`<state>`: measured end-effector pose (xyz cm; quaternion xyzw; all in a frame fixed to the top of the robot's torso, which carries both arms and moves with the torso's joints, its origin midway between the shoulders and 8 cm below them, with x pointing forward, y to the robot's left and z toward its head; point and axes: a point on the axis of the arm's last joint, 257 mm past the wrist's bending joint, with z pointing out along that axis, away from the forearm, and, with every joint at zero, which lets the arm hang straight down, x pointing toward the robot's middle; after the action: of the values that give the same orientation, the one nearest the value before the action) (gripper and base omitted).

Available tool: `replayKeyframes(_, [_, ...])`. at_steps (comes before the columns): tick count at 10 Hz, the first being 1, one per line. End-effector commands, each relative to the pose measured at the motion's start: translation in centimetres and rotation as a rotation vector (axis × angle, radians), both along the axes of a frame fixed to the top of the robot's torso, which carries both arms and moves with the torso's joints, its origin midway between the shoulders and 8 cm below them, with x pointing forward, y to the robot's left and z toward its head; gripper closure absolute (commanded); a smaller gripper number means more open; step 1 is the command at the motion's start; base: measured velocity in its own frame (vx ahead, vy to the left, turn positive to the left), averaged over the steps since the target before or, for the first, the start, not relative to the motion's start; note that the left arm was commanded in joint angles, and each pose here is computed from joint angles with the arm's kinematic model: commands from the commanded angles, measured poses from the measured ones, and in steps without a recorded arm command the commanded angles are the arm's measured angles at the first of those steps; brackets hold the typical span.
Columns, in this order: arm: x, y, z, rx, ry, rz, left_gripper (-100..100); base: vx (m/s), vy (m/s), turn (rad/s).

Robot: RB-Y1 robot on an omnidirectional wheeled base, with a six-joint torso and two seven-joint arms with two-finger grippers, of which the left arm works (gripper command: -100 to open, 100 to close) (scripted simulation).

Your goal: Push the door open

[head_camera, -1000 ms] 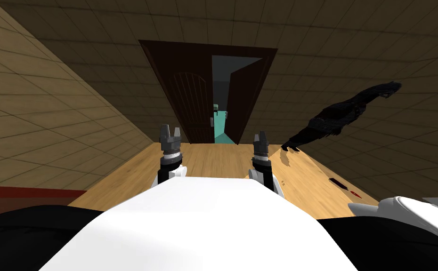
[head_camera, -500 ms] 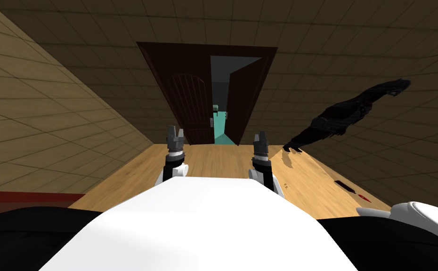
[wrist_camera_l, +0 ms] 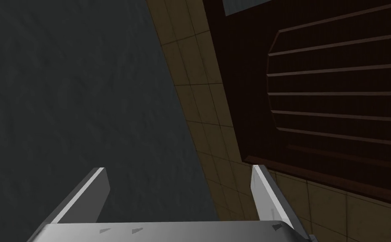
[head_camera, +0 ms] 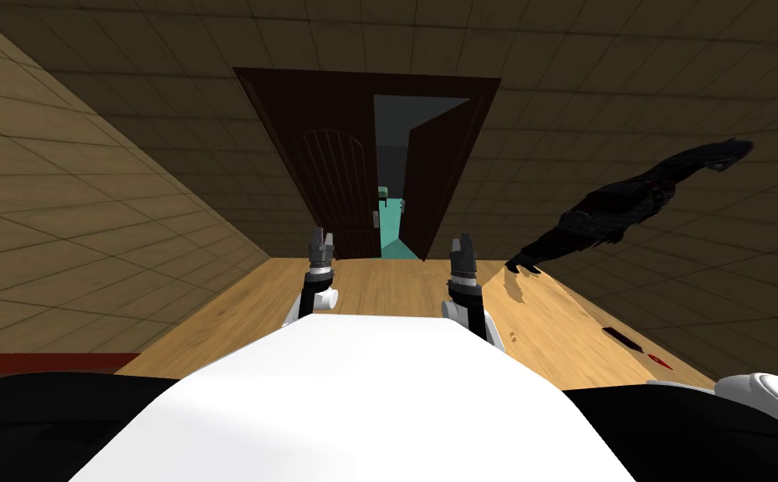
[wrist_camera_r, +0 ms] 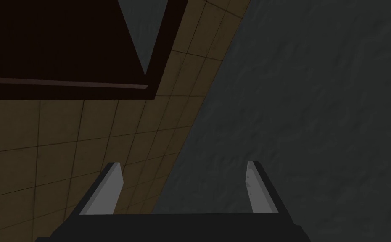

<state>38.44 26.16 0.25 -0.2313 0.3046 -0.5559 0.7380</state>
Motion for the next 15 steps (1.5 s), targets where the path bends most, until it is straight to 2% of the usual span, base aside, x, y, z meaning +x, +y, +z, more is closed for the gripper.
replayKeyframes(1, [1.2, 0.0, -0.9, -0.004, 0.022, -0.003, -100, 0.117, -0.004, 0.002])
replayKeyframes(6, [4.6, 0.5, -4.1, -0.015, 0.096, -0.007, -100, 0.095, -0.001, 0.002])
replayKeyframes(7, [4.6, 0.5, -4.2, -0.015, 0.097, -0.007, -100, 0.067, 0.007, 0.002])
replayKeyframes(15, [10.0, 1.1, -9.4, -0.044, 0.221, -0.010, -100, 0.092, 0.001, 0.003])
